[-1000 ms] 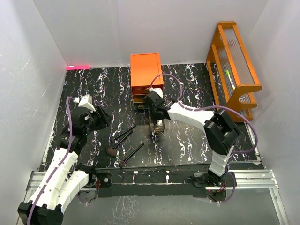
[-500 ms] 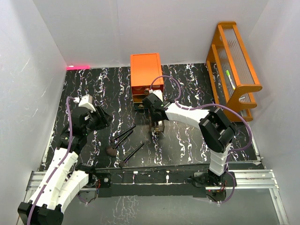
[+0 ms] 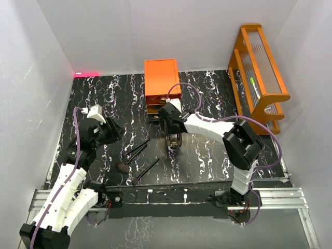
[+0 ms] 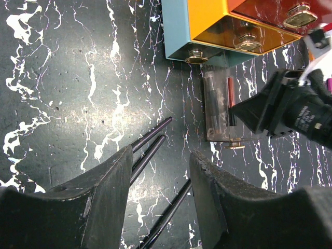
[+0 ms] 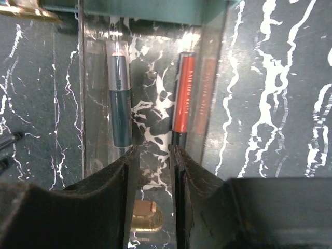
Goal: Organize the makeup
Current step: Place the lipstick in the drawer, then move the makeup to the center of the board.
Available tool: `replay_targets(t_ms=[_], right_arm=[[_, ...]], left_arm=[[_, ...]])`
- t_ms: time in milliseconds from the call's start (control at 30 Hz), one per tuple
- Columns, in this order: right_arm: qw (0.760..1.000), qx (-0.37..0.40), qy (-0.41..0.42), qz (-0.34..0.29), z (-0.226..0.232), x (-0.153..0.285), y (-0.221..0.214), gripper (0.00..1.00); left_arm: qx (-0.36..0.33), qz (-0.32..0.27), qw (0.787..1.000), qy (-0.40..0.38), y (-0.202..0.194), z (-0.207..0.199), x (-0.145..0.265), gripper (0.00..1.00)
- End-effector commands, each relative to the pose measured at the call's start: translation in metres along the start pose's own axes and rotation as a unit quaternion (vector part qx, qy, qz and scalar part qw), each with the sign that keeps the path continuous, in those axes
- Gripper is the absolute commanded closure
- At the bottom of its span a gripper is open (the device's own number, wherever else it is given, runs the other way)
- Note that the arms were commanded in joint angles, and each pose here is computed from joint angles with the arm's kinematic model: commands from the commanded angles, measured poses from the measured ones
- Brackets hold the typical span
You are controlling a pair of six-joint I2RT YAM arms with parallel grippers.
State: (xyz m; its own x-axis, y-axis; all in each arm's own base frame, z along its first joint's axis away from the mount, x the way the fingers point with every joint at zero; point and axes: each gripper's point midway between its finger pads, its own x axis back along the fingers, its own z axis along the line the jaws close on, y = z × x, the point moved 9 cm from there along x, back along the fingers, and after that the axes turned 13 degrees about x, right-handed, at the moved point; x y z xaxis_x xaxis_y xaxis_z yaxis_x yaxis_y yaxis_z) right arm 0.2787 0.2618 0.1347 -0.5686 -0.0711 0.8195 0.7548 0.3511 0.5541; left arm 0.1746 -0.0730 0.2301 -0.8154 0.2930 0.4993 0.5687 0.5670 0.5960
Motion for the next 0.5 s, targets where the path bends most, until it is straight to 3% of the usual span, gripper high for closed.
replay_targets(t_ms=[0,100,200,367,467], right_arm=[[0.994,-0.036,-0.022,-0.099,-0.024,0.063,0.038,0.67],[0.989,-0.042,-0.07,-0.126,-0.052,0.092,0.037,0.65],[0.987,-0.07,-0.093,-0.112,-0.095,0.107,0.03,0.62],[0.979,-0.167,-0.103,-0.054,-0.198,0.098,0.004,0.6],[0.972,-0.202,-0.115,-0.039,-0.219,0.092,-0.008,0.6]], left_arm=[[0.001,-0.001,1.0,-0.007,-0.001,0.0,0.001,0.53],[0.001,-0.001,1.0,-0.007,-0.001,0.0,0.001,0.53],[0.001,0.0,1.0,-0.007,-0.001,0.0,0.0,0.53],[0.001,0.004,1.0,-0.009,-0.001,0.0,0.0,0.53],[0.0,0.006,1.0,-0.011,-0.002,-0.001,0.0,0.53]])
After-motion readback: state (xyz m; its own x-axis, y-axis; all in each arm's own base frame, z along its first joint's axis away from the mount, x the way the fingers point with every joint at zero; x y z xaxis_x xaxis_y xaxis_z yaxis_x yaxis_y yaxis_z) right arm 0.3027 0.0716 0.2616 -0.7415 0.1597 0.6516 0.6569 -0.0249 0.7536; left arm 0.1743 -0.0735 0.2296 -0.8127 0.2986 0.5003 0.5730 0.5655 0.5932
